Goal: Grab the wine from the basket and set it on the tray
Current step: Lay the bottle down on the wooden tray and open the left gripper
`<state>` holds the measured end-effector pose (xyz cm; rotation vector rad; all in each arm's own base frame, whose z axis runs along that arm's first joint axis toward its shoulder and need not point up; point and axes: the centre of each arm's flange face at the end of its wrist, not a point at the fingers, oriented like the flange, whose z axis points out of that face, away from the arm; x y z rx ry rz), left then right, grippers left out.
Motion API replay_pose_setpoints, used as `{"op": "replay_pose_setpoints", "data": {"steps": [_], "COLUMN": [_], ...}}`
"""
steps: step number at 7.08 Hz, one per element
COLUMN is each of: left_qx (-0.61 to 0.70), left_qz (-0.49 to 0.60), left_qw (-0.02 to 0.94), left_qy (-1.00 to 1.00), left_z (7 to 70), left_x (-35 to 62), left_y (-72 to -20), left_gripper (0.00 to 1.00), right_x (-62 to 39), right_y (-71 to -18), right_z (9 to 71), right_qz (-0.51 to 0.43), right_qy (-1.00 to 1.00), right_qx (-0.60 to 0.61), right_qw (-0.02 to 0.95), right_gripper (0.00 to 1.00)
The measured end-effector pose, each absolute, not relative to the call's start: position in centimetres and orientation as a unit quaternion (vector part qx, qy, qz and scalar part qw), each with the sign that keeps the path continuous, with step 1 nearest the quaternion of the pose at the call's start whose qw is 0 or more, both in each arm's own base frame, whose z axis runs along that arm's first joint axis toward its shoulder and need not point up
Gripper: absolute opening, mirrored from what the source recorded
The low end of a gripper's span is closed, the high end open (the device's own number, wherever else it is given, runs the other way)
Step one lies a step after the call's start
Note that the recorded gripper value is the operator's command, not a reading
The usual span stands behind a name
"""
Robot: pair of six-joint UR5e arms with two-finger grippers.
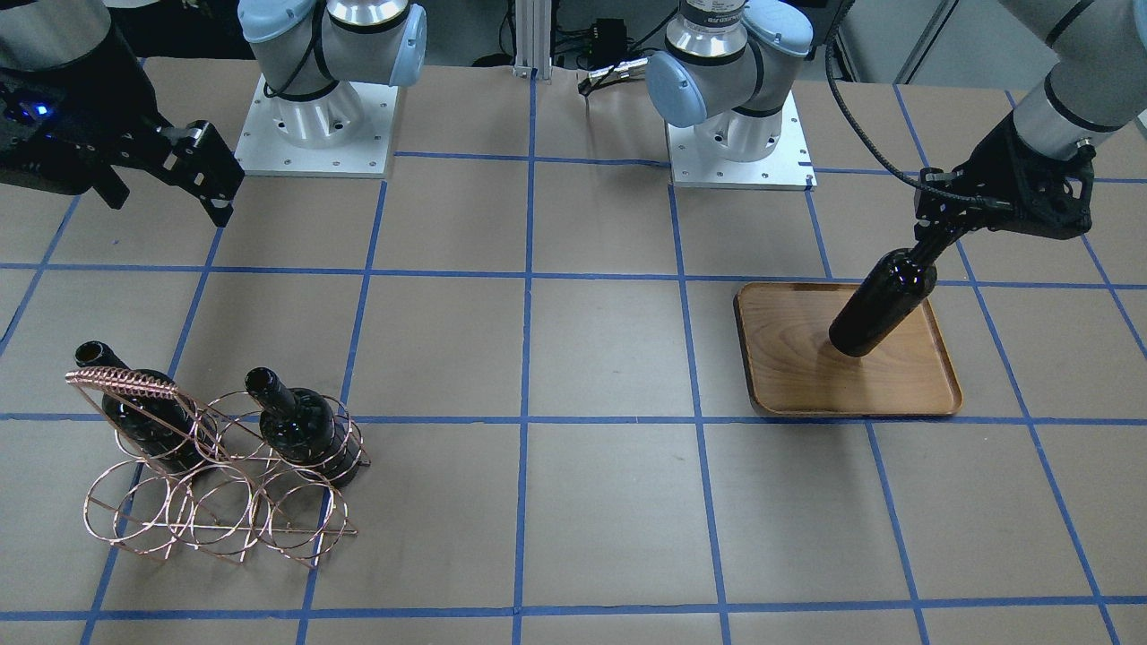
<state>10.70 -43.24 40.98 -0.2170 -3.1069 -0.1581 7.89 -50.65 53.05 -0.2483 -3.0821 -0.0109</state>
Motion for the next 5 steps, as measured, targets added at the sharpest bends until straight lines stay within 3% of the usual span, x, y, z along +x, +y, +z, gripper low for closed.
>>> {"op": "replay_pose_setpoints", "data": {"steps": [4, 5], "left_qx": [-0.057, -0.045], "left_qz": [-0.037, -0.023], "left_qw": [-0.001, -0.015], "left_qy": [-0.998, -0.999], "left_z": [42.5, 44.5], "left_x": [10.6, 10.3], "left_y": [-43.4, -44.0], "left_gripper": [0.96, 1.00], "right_x": [7.9, 7.9], "right_y": [-50.6, -50.6], "right_z": [53.0, 53.0], "right_qz": [-0.004, -0.004], "right_qy": [-0.997, -0.997], "right_qx": [-0.079, -0.079], "right_qw": [0.026, 0.026], "right_gripper": [1.00, 1.00]}}
